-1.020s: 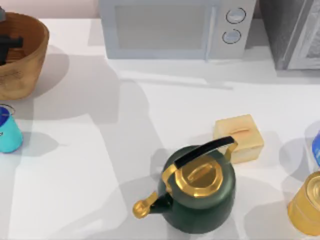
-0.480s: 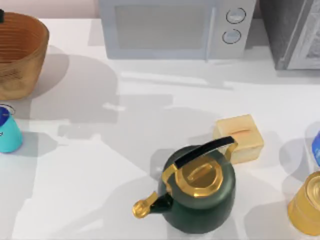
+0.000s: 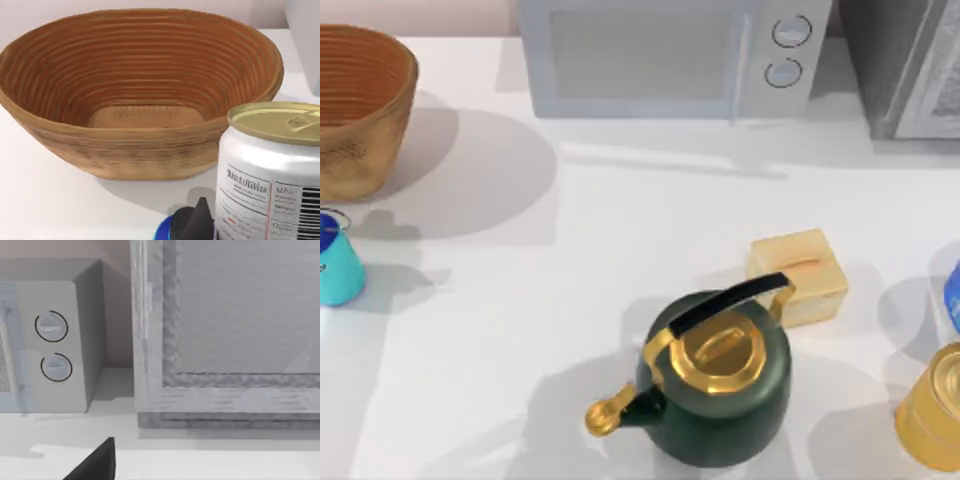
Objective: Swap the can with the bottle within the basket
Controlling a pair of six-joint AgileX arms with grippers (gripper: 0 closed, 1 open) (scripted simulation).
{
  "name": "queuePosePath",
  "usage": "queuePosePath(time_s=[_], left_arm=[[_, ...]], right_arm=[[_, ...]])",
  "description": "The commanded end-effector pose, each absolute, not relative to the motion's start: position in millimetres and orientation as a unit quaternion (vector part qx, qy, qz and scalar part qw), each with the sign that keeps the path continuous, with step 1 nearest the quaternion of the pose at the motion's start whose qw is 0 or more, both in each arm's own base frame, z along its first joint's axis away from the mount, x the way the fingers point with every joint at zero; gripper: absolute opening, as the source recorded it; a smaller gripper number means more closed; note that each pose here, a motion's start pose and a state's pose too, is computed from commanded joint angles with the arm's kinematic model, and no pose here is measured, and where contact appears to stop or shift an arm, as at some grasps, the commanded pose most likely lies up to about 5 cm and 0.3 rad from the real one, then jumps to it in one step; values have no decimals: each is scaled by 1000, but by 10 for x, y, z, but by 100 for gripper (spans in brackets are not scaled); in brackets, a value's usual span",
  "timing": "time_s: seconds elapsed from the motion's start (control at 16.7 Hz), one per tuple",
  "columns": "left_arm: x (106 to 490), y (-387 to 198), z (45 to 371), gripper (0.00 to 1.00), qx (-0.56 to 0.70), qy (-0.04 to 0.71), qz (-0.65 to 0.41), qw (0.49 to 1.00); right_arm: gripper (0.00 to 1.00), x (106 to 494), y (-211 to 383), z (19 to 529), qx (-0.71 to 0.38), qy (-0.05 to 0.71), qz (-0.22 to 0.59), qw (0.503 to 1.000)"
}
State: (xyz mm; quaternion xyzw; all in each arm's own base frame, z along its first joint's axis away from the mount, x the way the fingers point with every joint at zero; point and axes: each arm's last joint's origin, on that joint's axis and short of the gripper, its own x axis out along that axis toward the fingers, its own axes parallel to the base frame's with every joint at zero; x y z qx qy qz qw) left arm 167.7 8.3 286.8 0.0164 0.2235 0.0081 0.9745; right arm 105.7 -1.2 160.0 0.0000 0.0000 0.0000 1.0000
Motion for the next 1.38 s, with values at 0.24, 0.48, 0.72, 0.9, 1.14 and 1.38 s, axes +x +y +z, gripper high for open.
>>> queuePosePath(time_s=[0.24, 0.48, 0.72, 0.9, 1.14, 1.38], left_arm=[[1182, 19, 2231, 0, 11, 106, 5, 994], [1064, -5, 1747, 0, 3, 28, 2, 1000], [1057, -12, 1600, 0, 0, 0, 0, 1000], [1057, -12, 1600, 0, 0, 0, 0, 1000], [1070, -15, 1629, 0, 0, 4, -5, 1000], [1165, -62, 1829, 0, -7, 9, -53, 999]], right_arm=[[100, 1057, -12, 1600, 0, 0, 0, 1000], [100, 1057, -12, 1600, 0, 0, 0, 1000], [100, 1057, -12, 1600, 0, 0, 0, 1000], [100, 1057, -12, 1600, 0, 0, 0, 1000], [100, 1057, -12, 1600, 0, 0, 0, 1000], [100, 1057, -12, 1600, 0, 0, 0, 1000]])
